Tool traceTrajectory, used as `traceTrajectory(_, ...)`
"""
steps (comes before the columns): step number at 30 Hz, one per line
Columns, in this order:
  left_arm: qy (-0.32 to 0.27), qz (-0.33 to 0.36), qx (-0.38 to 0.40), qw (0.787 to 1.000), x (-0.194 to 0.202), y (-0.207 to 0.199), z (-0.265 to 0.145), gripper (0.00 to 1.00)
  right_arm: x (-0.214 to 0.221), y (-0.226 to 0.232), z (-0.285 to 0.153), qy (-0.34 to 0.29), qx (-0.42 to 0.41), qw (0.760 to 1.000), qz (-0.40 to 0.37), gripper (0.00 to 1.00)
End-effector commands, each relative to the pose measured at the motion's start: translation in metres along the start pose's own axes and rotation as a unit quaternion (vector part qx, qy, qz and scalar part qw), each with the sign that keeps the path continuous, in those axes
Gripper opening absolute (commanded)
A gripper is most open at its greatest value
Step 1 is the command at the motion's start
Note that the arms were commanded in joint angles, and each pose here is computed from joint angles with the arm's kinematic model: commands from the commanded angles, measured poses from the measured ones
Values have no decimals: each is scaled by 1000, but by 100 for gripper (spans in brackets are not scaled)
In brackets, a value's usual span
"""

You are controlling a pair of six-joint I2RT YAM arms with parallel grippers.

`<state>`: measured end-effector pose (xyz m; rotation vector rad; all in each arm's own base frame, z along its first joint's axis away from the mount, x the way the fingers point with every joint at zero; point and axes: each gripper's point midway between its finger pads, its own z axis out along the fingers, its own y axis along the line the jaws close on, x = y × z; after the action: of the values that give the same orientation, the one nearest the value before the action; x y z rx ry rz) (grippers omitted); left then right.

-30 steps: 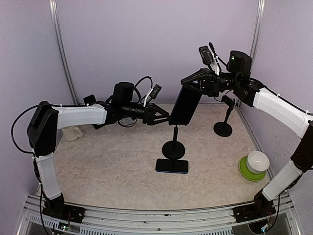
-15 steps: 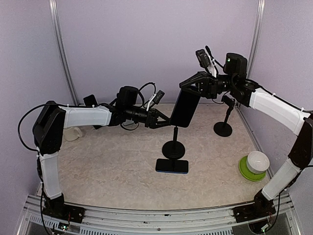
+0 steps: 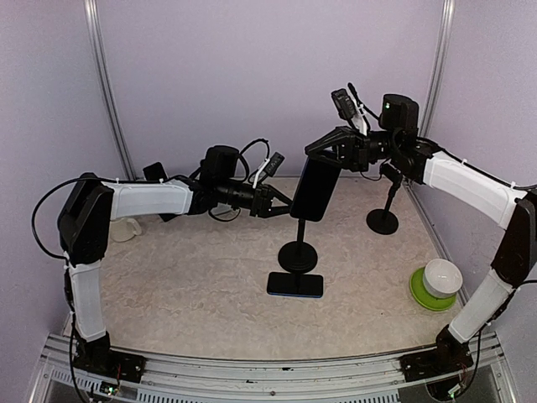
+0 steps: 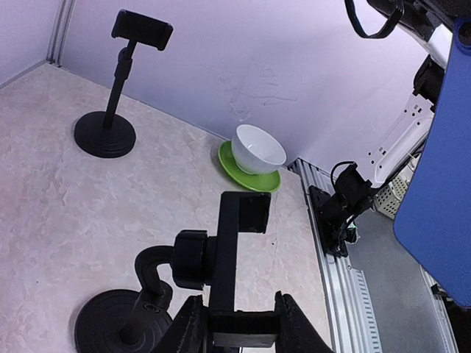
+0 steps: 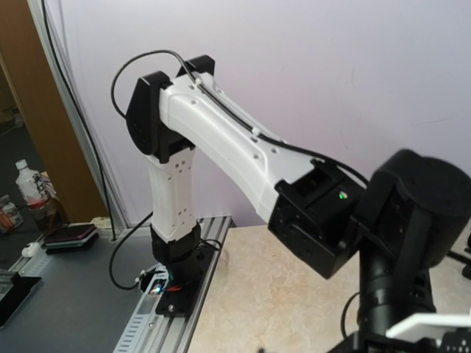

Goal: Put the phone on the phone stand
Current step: Install the phone on the phone stand.

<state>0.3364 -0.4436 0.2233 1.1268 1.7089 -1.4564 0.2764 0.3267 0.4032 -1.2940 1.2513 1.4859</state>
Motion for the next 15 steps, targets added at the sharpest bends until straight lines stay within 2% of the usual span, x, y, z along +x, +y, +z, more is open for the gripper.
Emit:
traceTrajectory(1,-1,9,12,1000,-3,-2,4,27,-5,-5,-1,-4,-8,1000,-10,0)
traceTrajectory(8,5,7,17,1000,1,-2,6,2,1,-12,2,-2,-23,1000,5,0)
traceTrajectory(15,14,23,20,999,1,-6,3,0,15,-13,13,10,-68,998,14,0)
